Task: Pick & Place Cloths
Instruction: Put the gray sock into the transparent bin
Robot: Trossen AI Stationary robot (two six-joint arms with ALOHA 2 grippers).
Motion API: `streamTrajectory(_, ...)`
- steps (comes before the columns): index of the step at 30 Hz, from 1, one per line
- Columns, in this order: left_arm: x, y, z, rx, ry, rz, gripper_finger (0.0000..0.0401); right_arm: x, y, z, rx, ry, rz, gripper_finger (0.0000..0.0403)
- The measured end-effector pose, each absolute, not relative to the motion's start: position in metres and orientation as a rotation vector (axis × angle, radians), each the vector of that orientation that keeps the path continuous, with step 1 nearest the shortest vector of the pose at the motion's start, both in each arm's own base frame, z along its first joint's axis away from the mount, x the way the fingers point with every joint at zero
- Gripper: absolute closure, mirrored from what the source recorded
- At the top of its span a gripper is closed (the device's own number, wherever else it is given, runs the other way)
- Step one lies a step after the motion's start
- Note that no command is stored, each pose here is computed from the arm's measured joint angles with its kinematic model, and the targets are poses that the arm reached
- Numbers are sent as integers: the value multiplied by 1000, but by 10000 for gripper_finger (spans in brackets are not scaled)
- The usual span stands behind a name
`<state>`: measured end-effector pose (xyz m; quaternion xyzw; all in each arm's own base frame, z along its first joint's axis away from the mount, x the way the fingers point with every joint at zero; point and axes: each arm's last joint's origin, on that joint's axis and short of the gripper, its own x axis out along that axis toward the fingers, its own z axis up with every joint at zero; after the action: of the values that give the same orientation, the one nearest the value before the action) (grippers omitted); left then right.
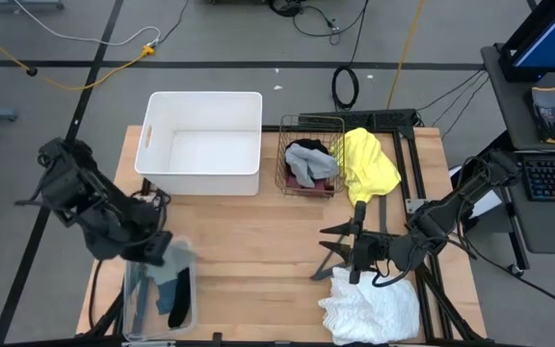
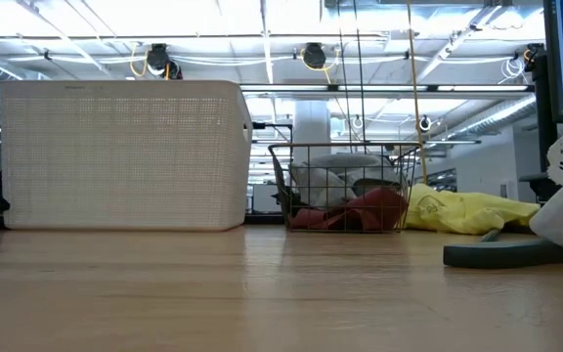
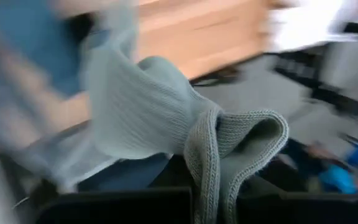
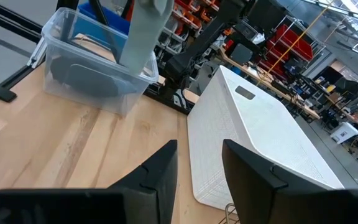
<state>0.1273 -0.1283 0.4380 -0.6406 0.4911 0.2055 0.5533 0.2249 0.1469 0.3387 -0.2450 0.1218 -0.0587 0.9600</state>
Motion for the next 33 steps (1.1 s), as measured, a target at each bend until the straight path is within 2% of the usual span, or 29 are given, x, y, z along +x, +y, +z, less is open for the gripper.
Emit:
streamTrajectory(3,119,-130,431,-1493,1304,619,394,225,147,338,-499,250,-118,284)
streamTrajectory(8,116,-140,423,-1451,1425,723,394,225,147,338,-500,250,-118,281)
streamTrajectory(19,138,-180,395,-1296,1460,836,394,225,147,338,-502,250,-118,281)
streamTrajectory(33,172,-236,336,-1026,1479,983,387,225,147,338,-501,250,-118,281)
